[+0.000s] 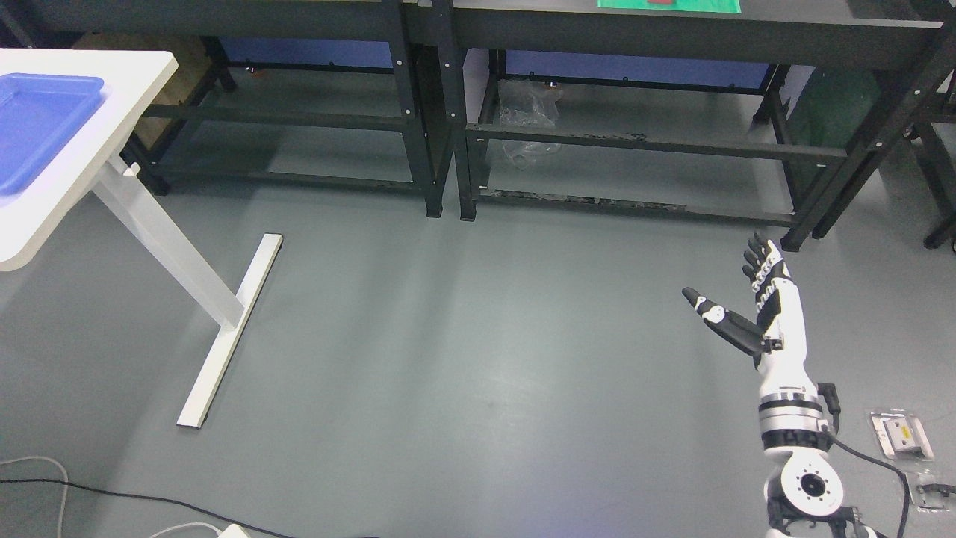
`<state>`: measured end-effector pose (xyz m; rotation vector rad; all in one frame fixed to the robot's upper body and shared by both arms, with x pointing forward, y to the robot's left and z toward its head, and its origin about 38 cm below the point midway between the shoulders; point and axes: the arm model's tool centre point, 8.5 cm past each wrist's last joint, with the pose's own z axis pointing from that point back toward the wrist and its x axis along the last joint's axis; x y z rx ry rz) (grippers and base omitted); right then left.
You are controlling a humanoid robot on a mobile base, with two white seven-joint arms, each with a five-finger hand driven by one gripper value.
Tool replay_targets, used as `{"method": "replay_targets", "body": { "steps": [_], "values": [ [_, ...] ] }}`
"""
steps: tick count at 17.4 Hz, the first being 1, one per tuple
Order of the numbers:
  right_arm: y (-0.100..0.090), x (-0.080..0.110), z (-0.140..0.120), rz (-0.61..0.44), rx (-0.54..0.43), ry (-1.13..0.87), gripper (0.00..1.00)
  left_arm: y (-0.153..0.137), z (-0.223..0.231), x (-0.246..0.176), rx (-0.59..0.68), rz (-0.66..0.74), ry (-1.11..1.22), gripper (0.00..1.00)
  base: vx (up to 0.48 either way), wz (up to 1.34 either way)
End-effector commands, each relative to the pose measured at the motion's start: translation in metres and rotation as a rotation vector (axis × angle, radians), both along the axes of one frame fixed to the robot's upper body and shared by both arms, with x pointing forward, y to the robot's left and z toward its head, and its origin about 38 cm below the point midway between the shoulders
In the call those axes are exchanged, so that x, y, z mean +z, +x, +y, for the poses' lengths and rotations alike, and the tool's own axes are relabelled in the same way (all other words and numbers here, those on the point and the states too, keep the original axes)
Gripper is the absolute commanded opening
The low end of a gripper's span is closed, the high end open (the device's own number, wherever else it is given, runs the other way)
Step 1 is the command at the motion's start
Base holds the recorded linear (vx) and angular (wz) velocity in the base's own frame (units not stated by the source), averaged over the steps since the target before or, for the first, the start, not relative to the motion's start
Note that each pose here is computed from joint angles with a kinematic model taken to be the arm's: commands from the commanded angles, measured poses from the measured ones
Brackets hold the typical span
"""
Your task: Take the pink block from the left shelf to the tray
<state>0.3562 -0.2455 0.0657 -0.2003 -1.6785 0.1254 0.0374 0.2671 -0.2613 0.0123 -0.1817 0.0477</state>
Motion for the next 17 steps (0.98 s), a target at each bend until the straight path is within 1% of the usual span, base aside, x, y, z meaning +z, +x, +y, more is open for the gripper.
{"method": "replay_targets", "body": {
  "steps": [1,2,3,6,8,10,15,17],
  "values": [
    [0.004,0.018,0.009,-0.101,-0.047,-0.904,0.99,-0.006,0.011,0.001,-0.001,0.009,0.018,1.00,0.000,0.00],
    [0.005,0.026,0.012,-0.137,-0.064,-1.031,0.99,-0.006,0.011,0.001,-0.001,0.010,0.018,1.00,0.000,0.00],
    [0.005,0.029,0.013,-0.147,-0.064,-1.058,0.99,-0.006,0.011,0.001,-0.001,0.009,0.018,1.00,0.000,0.00],
    [0.003,0.035,0.014,-0.163,-0.073,-1.052,0.99,-0.006,0.011,0.001,-0.001,0.009,0.018,1.00,0.005,0.00],
    [0.001,0.034,0.014,-0.168,-0.065,-0.986,1.00,-0.006,0.011,0.001,-0.001,0.010,0.018,1.00,0.022,0.00],
    [0.000,0.035,0.017,-0.191,-0.032,-0.895,1.00,-0.006,0.011,0.001,-0.001,0.009,0.018,1.00,0.037,0.00],
    [0.002,0.034,0.015,-0.171,-0.042,-0.907,0.99,-0.006,0.011,0.001,-0.001,0.009,0.018,1.00,0.063,-0.02],
    [0.001,0.033,0.016,-0.168,-0.044,-0.948,0.98,-0.006,0.011,0.001,-0.001,0.009,0.018,1.00,0.080,0.00]
  ]
}}
